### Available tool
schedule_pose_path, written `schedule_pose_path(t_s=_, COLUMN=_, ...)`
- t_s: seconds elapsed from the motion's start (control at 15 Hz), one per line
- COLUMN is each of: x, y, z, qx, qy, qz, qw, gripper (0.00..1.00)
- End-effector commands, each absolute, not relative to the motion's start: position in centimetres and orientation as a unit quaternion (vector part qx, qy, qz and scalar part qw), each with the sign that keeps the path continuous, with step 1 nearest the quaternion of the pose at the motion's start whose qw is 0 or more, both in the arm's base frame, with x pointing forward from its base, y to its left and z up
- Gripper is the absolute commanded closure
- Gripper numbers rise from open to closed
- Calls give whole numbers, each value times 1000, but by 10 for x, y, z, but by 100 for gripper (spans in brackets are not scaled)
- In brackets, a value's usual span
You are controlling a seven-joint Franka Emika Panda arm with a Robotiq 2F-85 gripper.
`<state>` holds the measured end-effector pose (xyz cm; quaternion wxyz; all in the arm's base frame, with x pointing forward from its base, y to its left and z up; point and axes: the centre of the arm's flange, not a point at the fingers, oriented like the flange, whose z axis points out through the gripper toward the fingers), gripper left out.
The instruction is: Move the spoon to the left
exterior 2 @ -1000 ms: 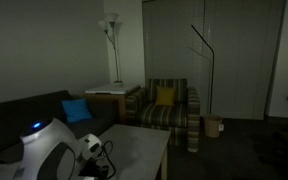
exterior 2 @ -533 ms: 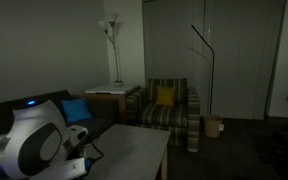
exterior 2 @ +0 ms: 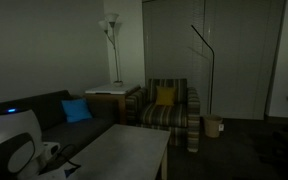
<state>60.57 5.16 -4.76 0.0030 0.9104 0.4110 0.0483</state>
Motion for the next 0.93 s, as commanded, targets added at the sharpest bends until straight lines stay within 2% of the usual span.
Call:
schedule_pose_path(t_s=0.0, x=579, y=62, z=-79, qx=880, qy=472, qz=48, qw=10, gripper=96)
schedule_pose_path(t_s=0.33, x=567, y=61, z=-132, qx=851, qy=525, qz=28, qw=8, gripper=96)
schedule_pose_path(t_s=0.87, x=581, y=44, z=-191, qx=831, qy=556, qz=4, qw=35, gripper=96)
